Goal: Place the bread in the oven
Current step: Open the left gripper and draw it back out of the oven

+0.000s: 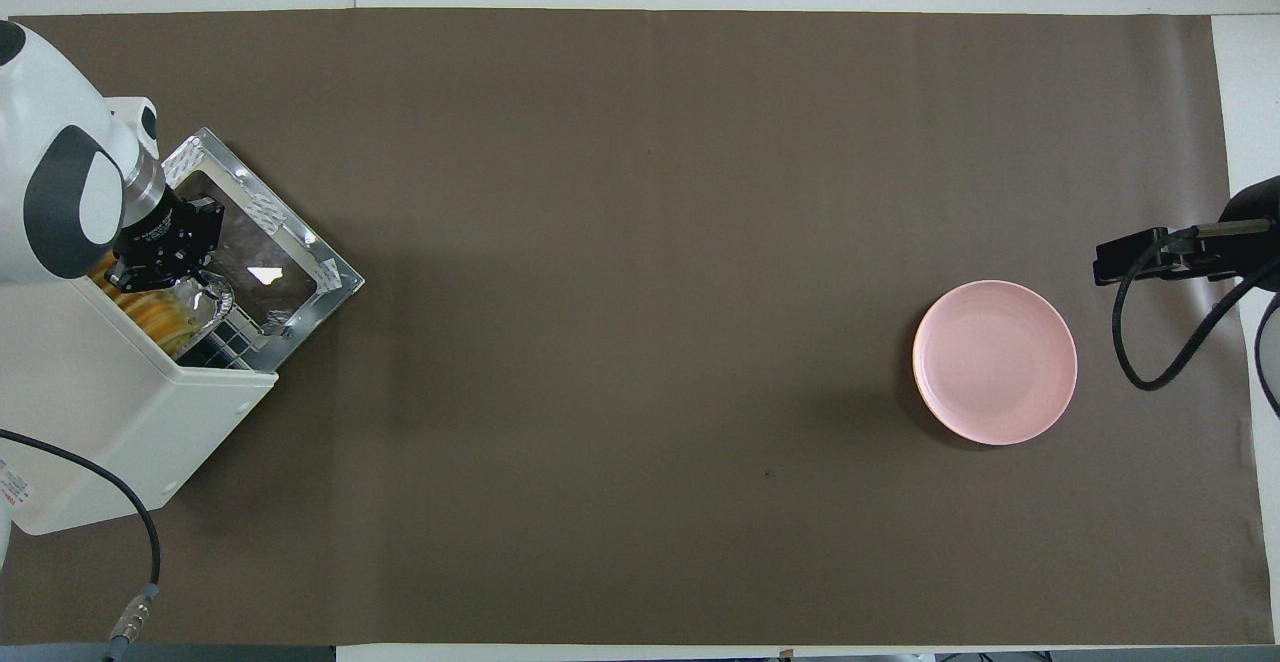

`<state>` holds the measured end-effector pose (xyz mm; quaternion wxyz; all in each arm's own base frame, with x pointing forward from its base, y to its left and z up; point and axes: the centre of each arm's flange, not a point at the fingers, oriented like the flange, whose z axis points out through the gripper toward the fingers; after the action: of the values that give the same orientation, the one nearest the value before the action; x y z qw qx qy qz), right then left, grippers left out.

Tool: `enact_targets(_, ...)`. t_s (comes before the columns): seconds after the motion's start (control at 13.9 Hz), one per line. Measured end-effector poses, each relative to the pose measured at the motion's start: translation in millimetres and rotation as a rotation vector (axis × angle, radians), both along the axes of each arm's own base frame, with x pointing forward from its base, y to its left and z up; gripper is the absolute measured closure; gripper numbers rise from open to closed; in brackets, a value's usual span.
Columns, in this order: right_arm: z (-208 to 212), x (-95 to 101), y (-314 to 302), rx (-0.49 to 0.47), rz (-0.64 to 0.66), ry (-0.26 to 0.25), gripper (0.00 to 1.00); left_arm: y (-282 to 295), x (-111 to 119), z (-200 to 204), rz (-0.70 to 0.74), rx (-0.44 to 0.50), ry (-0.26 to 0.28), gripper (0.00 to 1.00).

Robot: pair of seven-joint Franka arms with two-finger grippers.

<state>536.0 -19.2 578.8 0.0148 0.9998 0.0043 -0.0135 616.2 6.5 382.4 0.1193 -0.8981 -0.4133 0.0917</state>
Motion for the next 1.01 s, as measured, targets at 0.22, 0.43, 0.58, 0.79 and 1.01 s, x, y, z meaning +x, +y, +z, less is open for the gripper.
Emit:
enact_targets(0.22, 0.0, 0.0, 0.0, 0.000, 0.000, 0.000, 0.00, -1.3, -0.2, 1.7, -0.007, -0.002, -0.002, 0.85)
enact_targets(0.43, 0.0, 0.0, 0.0, 0.000, 0.000, 0.000, 0.00, -4.0, -0.1, 2.9, -0.019, 0.008, -0.004, 0.51)
enact_targets(0.58, 0.0, 0.0, 0.0, 0.000, 0.000, 0.000, 0.00, -5.5, -0.1, 3.3, -0.023, 0.009, -0.005, 0.28)
enact_targets(0.79, 0.0, 0.0, 0.0, 0.000, 0.000, 0.000, 0.00, -7.2, 1.8, 5.9, -0.028, 0.009, -0.016, 0.00)
enact_targets(1.01, 0.0, 0.0, 0.0, 0.000, 0.000, 0.000, 0.00, -10.7, 6.3, 16.5, -0.035, 0.009, -0.040, 0.00)
